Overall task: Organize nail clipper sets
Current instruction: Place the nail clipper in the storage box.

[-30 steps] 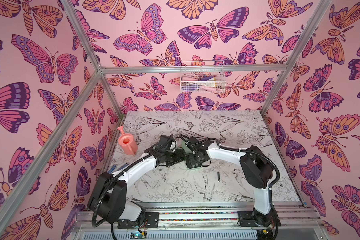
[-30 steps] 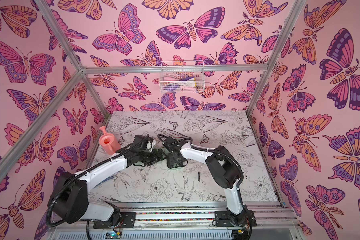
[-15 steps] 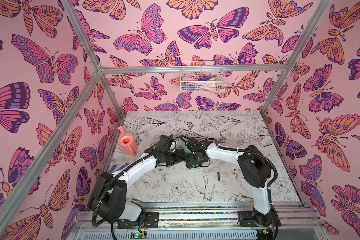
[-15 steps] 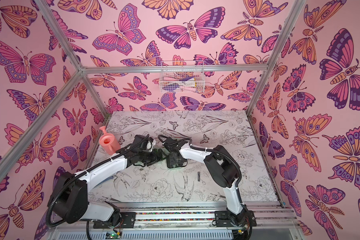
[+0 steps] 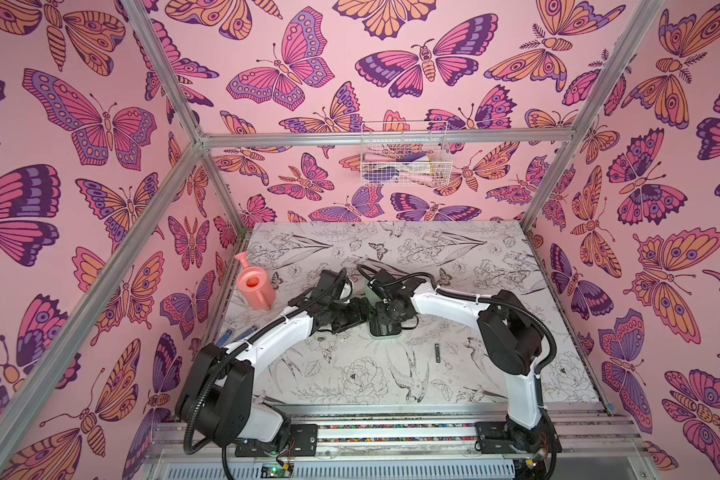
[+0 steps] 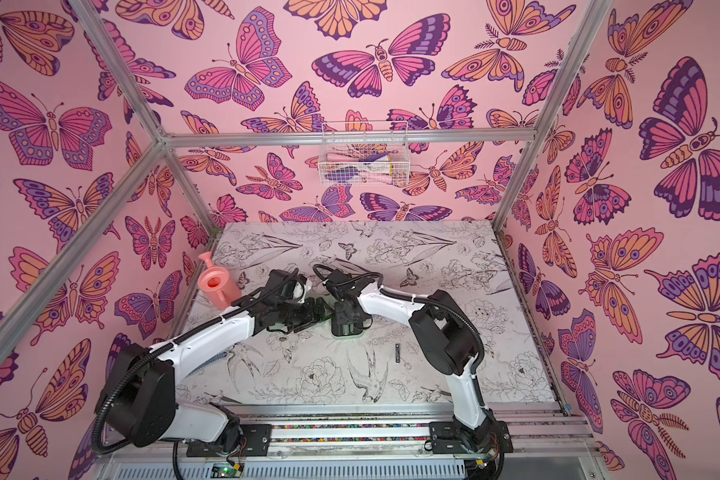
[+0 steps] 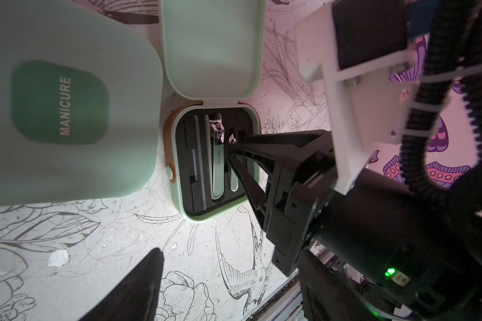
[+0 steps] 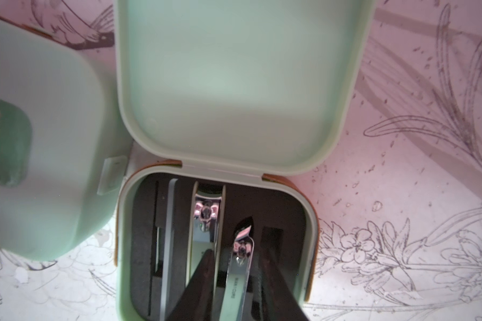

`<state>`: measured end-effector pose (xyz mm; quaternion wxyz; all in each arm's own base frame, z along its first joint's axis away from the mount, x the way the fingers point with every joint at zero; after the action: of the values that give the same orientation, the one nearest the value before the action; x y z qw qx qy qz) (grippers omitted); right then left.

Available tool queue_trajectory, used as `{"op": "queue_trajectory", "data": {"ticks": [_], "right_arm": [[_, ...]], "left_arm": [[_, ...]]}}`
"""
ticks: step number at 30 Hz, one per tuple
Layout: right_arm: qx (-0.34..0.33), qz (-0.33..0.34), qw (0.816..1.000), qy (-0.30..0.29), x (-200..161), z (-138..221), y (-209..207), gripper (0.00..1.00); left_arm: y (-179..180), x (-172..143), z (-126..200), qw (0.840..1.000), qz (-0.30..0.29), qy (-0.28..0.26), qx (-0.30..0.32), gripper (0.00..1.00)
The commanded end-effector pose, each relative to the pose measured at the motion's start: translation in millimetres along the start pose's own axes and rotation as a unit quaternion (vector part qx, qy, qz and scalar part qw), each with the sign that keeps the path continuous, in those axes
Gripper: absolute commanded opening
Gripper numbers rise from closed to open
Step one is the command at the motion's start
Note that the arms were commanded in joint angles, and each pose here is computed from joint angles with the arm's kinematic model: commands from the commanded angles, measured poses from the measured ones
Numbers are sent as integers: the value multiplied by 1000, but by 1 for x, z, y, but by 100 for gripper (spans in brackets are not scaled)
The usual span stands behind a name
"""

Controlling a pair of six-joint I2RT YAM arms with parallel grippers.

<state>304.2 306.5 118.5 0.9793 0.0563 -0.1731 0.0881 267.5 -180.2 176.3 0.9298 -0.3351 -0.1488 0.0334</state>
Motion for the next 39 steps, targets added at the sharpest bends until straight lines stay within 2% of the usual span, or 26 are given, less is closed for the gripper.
{"op": "queue_trajectory", "data": {"ticks": [1,7,13,26,39], "right_arm": [[4,2,1000,-17,7,24,-1,28],[6,4,1000,-8,4,27,-4,17],[4,5,1000,12,-6,16,-7,13],[8,-3,999,47,-23,-5,-9,10],[-16,-4,998,67,-38,-22,-16,8]], "left_arm": [[5,-3,0,1000,-1,3,3,78],[6,-3,-1,1000,-1,4,3,78],[5,-3,-1,1000,0,3,1,78],[6,-3,-3,1000,1,5,1,78],[6,-2,-4,1000,2,7,0,78]]}}
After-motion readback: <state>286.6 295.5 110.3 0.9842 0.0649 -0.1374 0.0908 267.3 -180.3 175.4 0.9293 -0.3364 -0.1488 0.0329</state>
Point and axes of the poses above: each gripper's point midway between its finger pads, its own z axis back along the fingers, its own y axis along the line the jaws close on, x = y × z, the point moved 8 cm from there along z, back along the fingers, and after that the axes turned 1 degree about -z, right-handed, at the moved point
